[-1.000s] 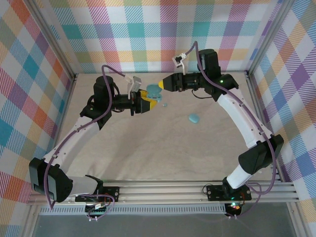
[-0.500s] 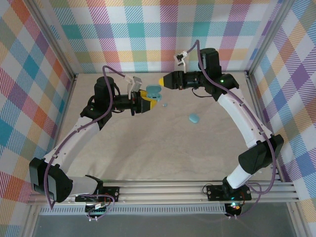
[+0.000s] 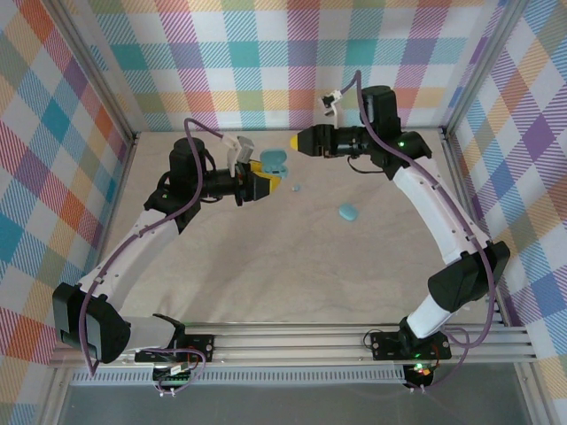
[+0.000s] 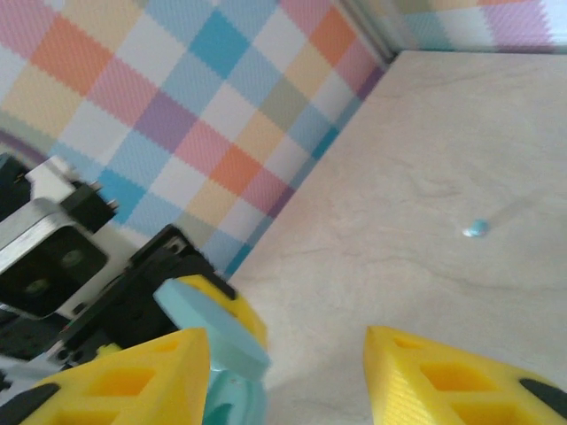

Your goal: Insert wireless bluetooth earbuds into charging case

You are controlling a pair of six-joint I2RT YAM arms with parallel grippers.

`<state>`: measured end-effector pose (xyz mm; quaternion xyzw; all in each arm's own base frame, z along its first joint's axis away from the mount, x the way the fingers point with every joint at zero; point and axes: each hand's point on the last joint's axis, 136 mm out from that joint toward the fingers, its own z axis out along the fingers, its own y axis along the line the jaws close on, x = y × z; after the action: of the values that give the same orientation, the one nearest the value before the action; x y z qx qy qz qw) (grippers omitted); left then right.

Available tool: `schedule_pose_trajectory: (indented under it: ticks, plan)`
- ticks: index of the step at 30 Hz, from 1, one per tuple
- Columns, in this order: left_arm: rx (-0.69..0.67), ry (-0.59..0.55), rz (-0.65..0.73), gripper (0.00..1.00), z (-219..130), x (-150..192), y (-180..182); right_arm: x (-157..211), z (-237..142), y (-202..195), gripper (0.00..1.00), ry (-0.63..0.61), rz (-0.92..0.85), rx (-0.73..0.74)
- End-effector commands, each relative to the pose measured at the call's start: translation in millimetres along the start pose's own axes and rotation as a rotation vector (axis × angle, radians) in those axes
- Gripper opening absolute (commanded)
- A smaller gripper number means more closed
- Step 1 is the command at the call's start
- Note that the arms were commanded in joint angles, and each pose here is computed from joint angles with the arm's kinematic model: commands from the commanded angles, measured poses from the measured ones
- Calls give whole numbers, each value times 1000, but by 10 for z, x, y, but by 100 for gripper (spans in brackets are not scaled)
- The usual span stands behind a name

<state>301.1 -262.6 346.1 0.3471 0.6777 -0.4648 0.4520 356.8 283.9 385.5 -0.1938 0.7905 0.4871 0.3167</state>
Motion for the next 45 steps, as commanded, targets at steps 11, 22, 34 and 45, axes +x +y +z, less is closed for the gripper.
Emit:
schedule_pose_trajectory:
  ticks: [11, 22, 34, 45]
  plan:
    - [-144, 34, 3, 13, -217, 301, 120, 415, 370, -1635, 44, 105, 300, 485]
    - [-170, 44, -2, 14, -261, 385, 126, 929, 886, -2478, 25, 203, 445, 664]
    - [-170, 53, -12, 14, -283, 442, 103, 1280, 1291, -2834, 42, 232, 494, 778]
    - [-166, 61, 1, 14, -315, 474, 59, 1329, 1485, -3029, 38, 221, 499, 823]
